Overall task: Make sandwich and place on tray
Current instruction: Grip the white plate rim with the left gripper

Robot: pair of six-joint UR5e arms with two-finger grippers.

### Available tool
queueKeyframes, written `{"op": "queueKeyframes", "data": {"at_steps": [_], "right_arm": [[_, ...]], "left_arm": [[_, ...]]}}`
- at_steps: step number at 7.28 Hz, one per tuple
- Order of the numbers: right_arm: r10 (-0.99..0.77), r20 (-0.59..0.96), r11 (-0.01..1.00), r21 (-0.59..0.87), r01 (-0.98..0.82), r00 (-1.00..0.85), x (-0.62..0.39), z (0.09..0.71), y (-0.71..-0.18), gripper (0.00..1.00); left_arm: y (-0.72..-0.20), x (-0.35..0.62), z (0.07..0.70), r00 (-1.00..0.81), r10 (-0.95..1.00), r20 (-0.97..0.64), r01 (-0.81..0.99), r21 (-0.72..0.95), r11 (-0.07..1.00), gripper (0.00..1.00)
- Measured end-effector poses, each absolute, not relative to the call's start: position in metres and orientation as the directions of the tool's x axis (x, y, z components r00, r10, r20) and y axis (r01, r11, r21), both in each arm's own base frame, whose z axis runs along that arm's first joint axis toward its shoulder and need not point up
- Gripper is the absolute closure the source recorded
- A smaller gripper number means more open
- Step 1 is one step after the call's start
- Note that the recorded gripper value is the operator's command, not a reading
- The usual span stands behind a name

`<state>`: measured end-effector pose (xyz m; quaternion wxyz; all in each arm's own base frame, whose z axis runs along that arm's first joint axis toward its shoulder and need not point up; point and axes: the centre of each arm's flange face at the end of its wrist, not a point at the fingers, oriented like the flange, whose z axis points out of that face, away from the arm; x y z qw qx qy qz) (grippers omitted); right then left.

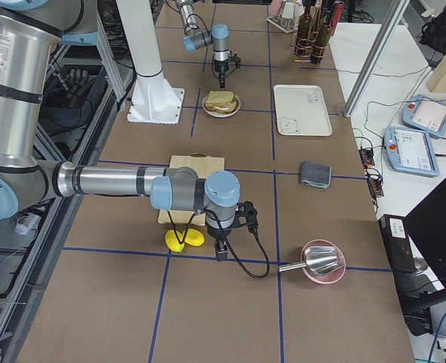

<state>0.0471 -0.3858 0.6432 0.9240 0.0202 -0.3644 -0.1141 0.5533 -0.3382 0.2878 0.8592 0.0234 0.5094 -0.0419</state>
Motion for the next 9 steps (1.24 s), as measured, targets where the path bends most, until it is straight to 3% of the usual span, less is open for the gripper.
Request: {"op": "queueKeyframes", "data": {"at_steps": [1, 6, 9], "right_arm": [[-0.226, 0.669, 0.973, 0.121, 0.196, 0.708, 0.047, 0.643, -0.386, 0.0], [-0.219, 0.671, 0.974, 0.111, 0.196, 0.708, 0.047, 0.651, -0.392, 0.0], [-0.216, 0.673, 0.975, 0.106, 0.197, 0.707, 0.046, 0.655, -0.397, 0.0]], "left_arm": [[-0.338, 0.553, 0.287, 0.477, -0.048, -0.878, 0.095, -0.002, 0.995, 1.0], [-0.336, 0.542, 0.271, 0.449, -0.008, -0.894, 0.08, 0.032, 0.996, 1.0], [-0.367, 0.508, 0.254, 0.389, 0.025, -0.921, 0.093, 0.066, 0.993, 1.0]]}}
